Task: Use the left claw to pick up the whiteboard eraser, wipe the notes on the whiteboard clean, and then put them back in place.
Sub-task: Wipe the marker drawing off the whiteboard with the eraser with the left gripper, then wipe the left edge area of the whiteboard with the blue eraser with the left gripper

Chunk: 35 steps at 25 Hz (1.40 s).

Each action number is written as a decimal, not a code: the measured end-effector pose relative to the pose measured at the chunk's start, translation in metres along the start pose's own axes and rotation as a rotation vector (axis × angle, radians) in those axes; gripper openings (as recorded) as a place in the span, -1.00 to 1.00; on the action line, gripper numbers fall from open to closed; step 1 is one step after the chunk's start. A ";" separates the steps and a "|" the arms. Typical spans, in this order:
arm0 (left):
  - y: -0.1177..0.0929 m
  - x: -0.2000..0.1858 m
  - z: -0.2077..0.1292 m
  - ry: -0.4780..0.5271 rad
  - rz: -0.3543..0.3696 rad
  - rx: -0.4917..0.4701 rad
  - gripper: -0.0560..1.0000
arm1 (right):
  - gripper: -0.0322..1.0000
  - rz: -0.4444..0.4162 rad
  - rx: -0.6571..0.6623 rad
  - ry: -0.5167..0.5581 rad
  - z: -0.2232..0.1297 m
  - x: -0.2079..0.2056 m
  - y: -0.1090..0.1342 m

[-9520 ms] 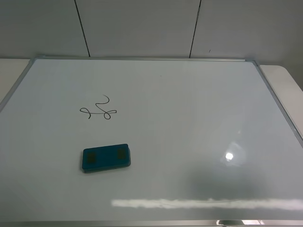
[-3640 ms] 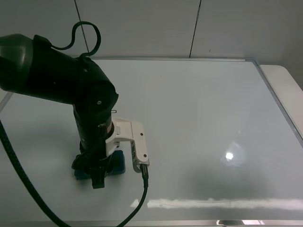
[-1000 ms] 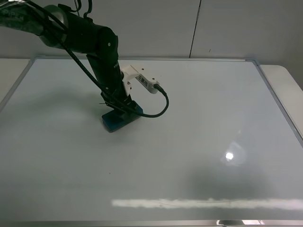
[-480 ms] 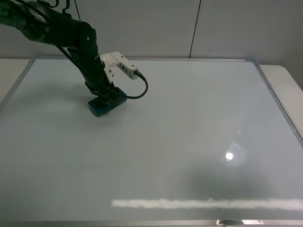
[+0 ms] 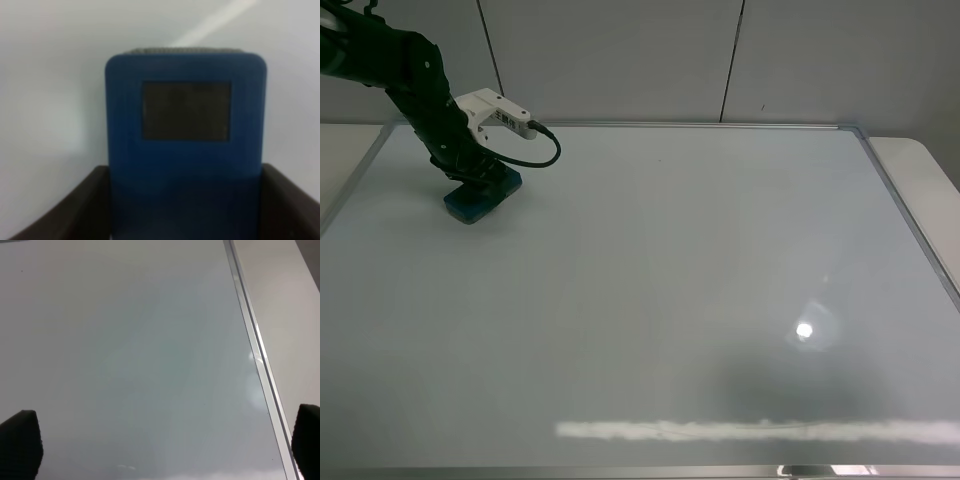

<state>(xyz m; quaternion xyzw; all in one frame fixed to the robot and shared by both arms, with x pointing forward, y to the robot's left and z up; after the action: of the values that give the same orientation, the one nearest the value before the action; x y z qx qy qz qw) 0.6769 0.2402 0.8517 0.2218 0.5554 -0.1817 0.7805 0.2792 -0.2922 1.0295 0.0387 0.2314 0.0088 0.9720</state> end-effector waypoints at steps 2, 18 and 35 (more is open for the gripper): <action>0.000 -0.001 -0.001 0.007 -0.010 -0.023 0.16 | 0.99 0.000 0.000 0.000 0.000 0.000 0.000; -0.038 -0.054 -0.059 0.003 -0.073 -0.255 0.16 | 0.99 0.000 0.000 0.000 0.000 0.000 0.000; -0.060 -0.055 -0.127 0.000 -0.003 -0.421 0.16 | 0.99 0.000 0.000 0.000 0.000 0.000 0.000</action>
<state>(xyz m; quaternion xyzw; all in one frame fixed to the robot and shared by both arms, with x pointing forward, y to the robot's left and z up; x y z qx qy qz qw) 0.5275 0.2618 0.8585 0.0532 0.5816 -0.0630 0.8093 0.2792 -0.2922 1.0295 0.0387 0.2314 0.0088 0.9720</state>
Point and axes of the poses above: a point on each arm's last joint axis where the gripper is mounted, x pointing out along that axis toward the gripper, y along the wrist's bending axis when the last joint is at zero, z = x × y, the point moved 5 cm from there along x, pointing out along that axis toward the gripper, and after that the axes turned 2 degrees about x, right-handed, at the moved point
